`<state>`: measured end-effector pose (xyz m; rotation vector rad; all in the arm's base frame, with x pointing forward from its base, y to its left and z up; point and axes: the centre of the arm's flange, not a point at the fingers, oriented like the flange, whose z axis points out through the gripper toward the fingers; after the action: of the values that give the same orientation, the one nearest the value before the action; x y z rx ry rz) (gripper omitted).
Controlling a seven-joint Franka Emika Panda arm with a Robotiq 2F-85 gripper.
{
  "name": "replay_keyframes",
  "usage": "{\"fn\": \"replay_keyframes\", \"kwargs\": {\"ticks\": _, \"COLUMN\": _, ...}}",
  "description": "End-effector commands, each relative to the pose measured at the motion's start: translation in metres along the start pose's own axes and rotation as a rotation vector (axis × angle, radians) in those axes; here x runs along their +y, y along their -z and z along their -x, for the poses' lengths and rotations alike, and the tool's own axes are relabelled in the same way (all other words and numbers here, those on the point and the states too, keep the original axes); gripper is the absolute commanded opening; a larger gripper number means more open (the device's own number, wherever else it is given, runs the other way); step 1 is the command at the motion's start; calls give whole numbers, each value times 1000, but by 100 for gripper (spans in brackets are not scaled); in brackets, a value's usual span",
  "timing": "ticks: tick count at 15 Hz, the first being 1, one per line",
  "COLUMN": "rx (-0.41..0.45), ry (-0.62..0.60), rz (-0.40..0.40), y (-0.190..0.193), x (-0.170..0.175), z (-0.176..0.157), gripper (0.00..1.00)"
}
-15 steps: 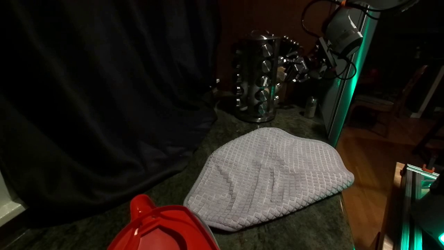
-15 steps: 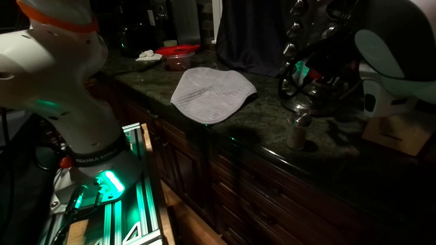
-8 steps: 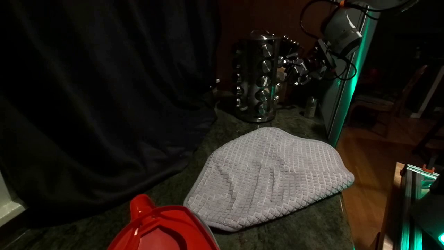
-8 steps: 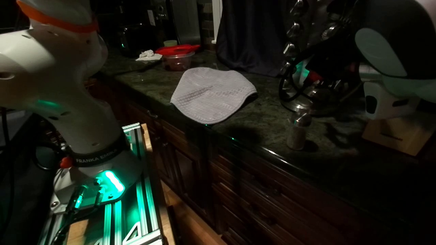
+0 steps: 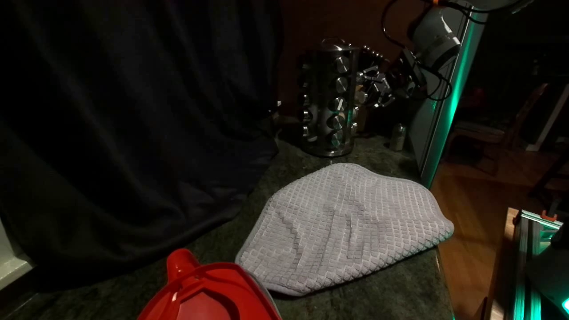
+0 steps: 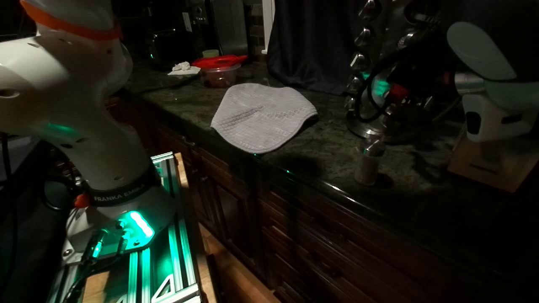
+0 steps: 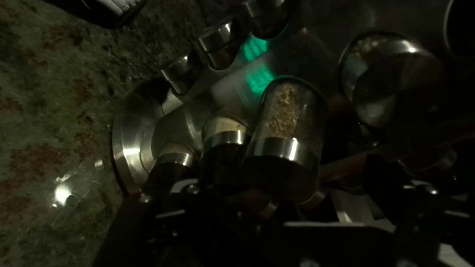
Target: Pu the left bottle on the rack
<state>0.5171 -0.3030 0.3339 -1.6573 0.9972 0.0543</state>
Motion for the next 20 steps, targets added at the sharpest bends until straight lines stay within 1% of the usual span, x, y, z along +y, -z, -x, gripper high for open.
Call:
{"fn": "replay_keyframes", "kwargs": {"ticks": 1, "rx": 10, "ry": -9, "rz": 31, "y": -5, "x": -3, "z": -1, "gripper": 82}}
{"fn": "replay_keyframes", "kwargs": {"ticks": 2, "rx": 9, "ry": -11, "rz": 36, "y": -7, "x": -3, "z": -2, "gripper": 60}}
{"fn": "replay_keyframes", "kwargs": {"ticks": 3, "rx": 8, "ry": -11, "rz": 39, "y": -8, "x": -3, "z": -2, "gripper": 57}}
{"fn": "replay_keyframes", "kwargs": {"ticks": 4, "rx": 7, "ry": -11, "rz": 43, "y": -9, "x": -3, "z": -3, "gripper": 57}}
{"fn": "replay_keyframes", "kwargs": {"ticks": 6, "rx": 11, "ry": -6, "rz": 47, "y": -10, "x": -4, "z": -2, "gripper": 41}}
{"fn": "replay_keyframes", "kwargs": {"ticks": 7, "rx": 13, "ry": -3, "rz": 49, "y": -10, "x": -5, "z": -1, "gripper": 31}}
{"fn": "replay_keyframes", "kwargs": {"ticks": 8, "rx": 14, "ry": 2, "rz": 49, "y": -9, "x": -8, "z": 0, "gripper": 28}}
{"fn": "replay_keyframes", "kwargs": {"ticks": 10, "rx": 11, "ry": 13, "rz": 51, "y": -9, "x": -10, "z": 5, "gripper": 27}}
{"fn": "replay_keyframes", "kwargs": {"ticks": 14, "rx": 1, "ry": 8, "rz": 62, "y": -11, "x": -10, "z": 13, "gripper": 27}}
{"fn": "replay_keyframes", "kwargs": {"ticks": 20, "rx": -16, "ry": -68, "rz": 46, "y": -16, "x": -4, "z": 15, "gripper": 27}}
